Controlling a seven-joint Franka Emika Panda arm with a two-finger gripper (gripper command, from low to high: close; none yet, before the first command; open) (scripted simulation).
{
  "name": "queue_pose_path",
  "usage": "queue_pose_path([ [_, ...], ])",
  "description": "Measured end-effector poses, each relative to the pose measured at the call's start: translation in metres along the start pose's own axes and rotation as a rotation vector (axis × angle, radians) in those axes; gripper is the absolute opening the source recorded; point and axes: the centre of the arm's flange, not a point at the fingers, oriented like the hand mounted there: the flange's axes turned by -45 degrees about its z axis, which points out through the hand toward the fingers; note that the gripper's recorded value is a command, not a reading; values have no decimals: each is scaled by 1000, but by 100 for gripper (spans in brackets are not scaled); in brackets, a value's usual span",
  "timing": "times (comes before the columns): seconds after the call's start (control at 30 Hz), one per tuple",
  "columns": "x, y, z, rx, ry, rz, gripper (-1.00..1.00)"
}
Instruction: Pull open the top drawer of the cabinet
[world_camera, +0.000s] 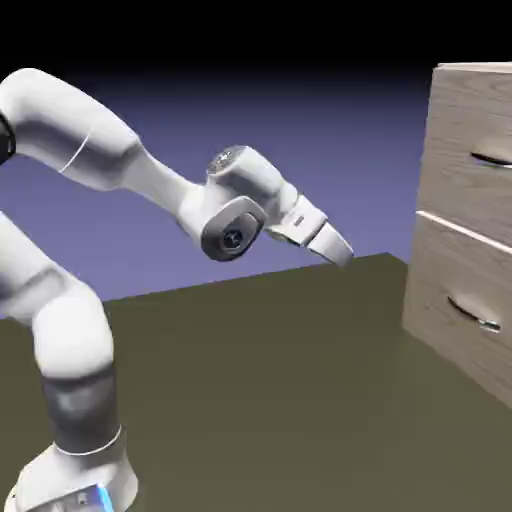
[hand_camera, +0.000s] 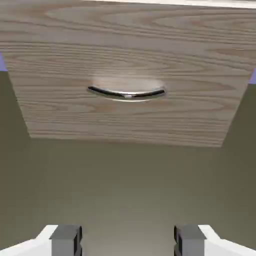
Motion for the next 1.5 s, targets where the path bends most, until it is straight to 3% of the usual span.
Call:
queue_pose_path([
  [0.43,112,47,-114,-78,340,520,0],
  [0.87,184,9,-182,31,633,843,0],
  [1.17,224,-40,-158,175,735,981,0],
  [1.5,255,-74,-54,353,727,1130,0],
])
